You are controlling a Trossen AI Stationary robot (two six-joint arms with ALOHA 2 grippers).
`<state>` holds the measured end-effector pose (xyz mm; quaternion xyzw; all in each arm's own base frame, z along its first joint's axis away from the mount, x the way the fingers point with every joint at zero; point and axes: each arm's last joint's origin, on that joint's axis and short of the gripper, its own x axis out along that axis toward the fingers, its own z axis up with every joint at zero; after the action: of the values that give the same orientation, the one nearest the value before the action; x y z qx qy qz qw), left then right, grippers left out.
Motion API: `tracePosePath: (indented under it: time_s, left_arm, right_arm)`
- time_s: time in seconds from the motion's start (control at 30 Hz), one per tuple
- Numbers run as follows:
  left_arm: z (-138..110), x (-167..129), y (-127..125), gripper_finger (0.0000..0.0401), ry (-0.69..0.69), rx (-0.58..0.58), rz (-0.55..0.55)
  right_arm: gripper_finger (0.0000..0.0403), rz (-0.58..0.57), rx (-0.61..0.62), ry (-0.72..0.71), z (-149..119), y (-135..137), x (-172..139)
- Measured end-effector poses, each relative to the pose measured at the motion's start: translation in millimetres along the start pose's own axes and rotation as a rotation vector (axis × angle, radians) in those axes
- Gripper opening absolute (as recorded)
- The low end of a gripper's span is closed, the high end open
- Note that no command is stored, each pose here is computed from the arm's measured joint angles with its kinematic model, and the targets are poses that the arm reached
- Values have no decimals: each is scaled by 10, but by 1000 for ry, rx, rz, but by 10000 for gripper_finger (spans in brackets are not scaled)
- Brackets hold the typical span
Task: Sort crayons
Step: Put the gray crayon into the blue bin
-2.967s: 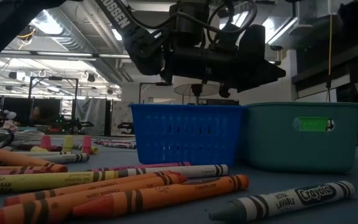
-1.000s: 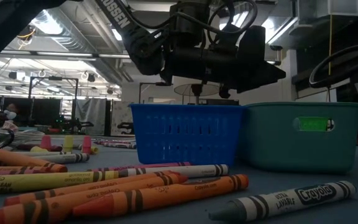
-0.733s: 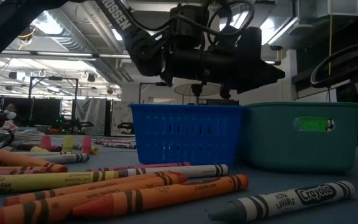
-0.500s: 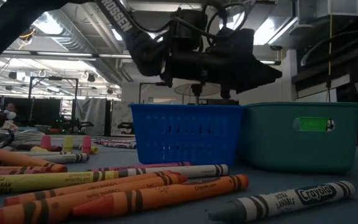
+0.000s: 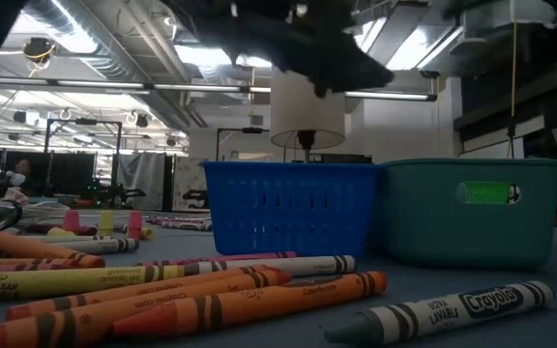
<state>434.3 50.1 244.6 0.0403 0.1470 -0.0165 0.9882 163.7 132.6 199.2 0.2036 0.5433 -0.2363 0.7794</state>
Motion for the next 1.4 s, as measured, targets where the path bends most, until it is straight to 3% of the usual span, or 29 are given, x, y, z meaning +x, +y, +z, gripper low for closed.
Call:
tracePosePath:
  time_s: [0.27,0.57,0.93,1.17,1.4]
  left_arm:
    - [253,-505,-33,93,179,-1,3]
    - [369,-976,-65,93,350,-32,59]
    - [114,-1247,-99,93,727,-29,121]
    - [-29,-1343,-59,93,881,-14,177]
    - [-416,-1380,59,93,992,-44,195]
  right_arm:
    - [28,129,-151,-198,447,43,5]
    - [28,285,-364,-549,1007,217,-8]
    - [28,481,-489,-799,1362,574,318]
    - [28,495,-480,-823,1433,660,623]
    - [31,599,-516,-799,1447,686,684]
